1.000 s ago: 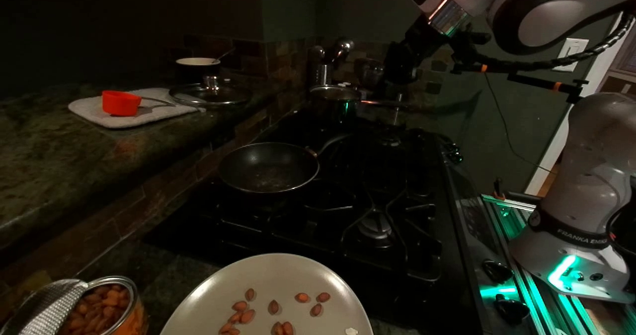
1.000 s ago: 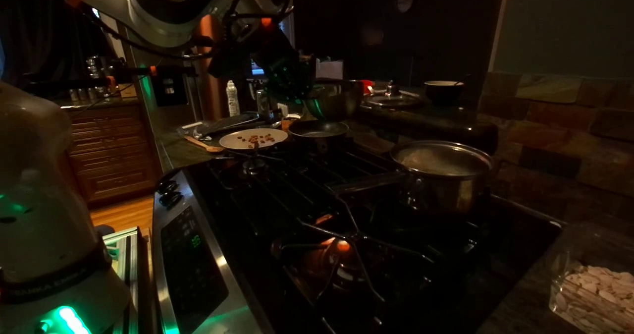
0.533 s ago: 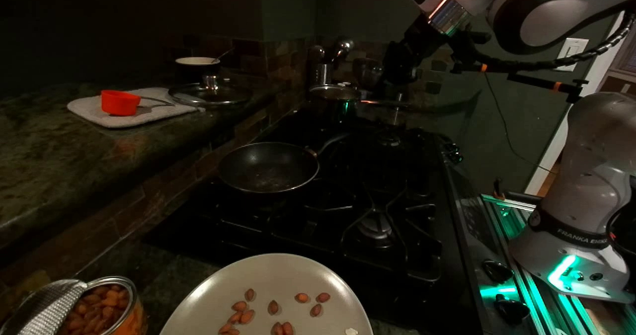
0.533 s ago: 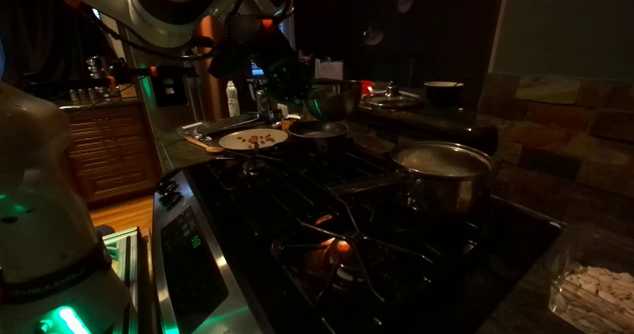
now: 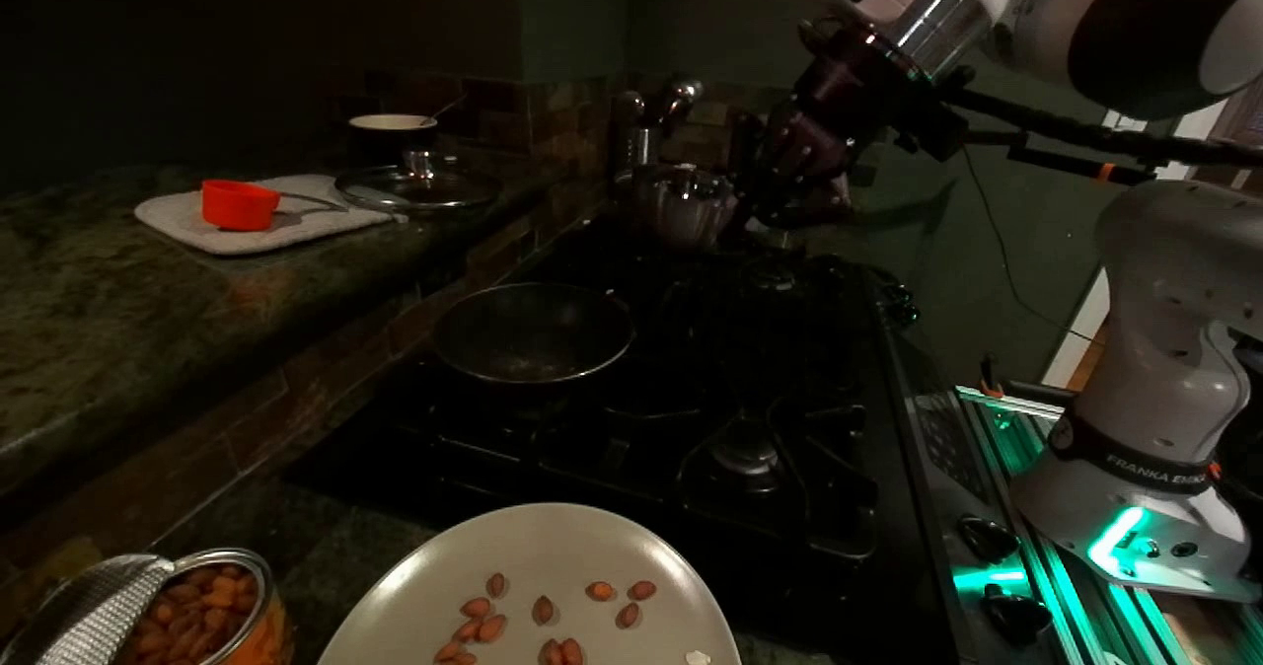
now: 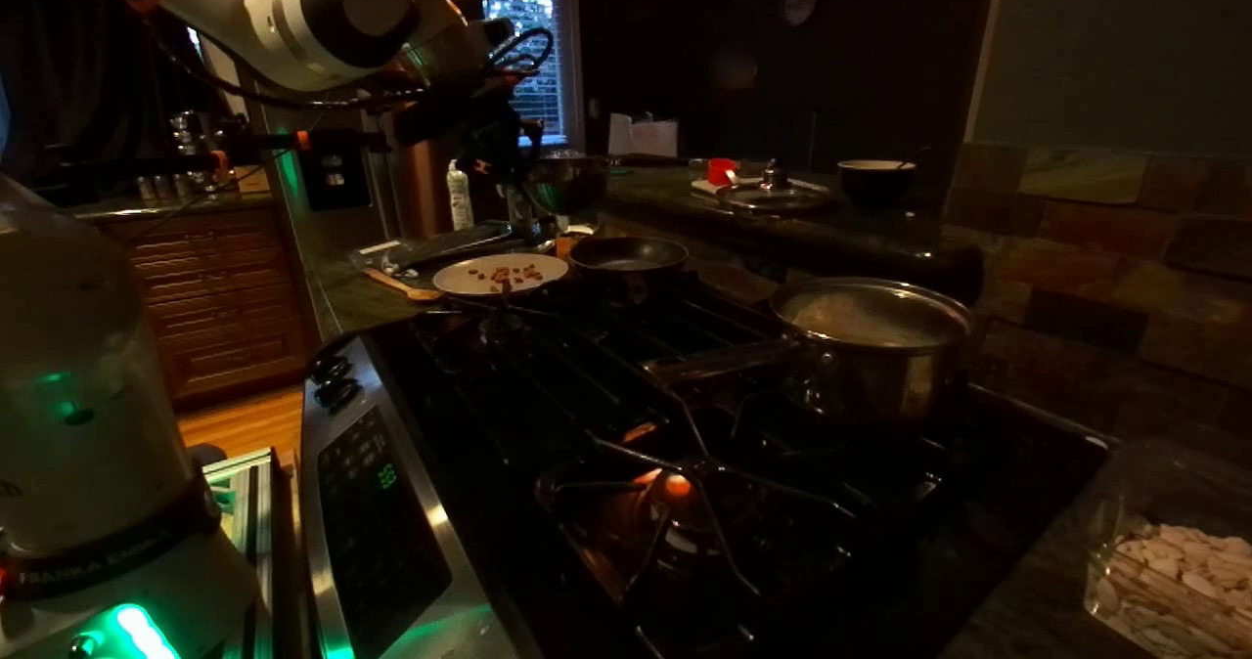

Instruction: Move the silver bowl to the counter on the left

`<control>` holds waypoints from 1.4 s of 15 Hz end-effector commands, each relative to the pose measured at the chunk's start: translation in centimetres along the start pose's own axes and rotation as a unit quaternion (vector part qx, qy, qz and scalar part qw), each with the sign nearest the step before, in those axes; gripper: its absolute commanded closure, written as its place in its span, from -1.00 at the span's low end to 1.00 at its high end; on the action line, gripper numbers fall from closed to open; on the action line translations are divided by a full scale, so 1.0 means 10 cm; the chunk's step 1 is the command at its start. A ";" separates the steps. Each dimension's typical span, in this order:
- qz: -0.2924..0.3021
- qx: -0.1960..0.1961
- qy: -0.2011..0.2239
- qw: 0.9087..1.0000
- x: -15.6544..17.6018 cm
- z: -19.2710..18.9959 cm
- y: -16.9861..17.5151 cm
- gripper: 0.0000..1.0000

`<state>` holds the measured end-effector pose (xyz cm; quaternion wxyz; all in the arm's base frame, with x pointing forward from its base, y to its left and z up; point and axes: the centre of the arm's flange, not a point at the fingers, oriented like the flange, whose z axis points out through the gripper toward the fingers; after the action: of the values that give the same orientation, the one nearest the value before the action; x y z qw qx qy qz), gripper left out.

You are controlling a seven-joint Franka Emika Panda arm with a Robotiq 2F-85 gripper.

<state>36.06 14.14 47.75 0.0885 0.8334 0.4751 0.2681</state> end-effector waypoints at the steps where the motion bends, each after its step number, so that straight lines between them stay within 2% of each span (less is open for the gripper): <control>1: -0.075 0.058 0.037 0.995 0.58 0.11 -0.23 0.98; 5: -0.163 0.119 0.060 0.978 1.04 0.34 -0.43 0.98; 9: -0.249 0.169 0.078 0.950 1.54 0.69 -0.37 0.98; 12: -0.316 0.202 0.081 0.924 1.85 0.97 -0.32 0.98; 16: -0.409 0.237 0.058 0.880 2.14 1.34 -0.23 0.98; 17: -0.425 0.235 0.048 0.873 2.18 1.44 -0.18 0.98; 21: -0.447 0.192 0.021 0.873 2.27 1.83 0.05 0.98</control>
<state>51.63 33.65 41.80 -0.0066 0.5418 0.8311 0.1255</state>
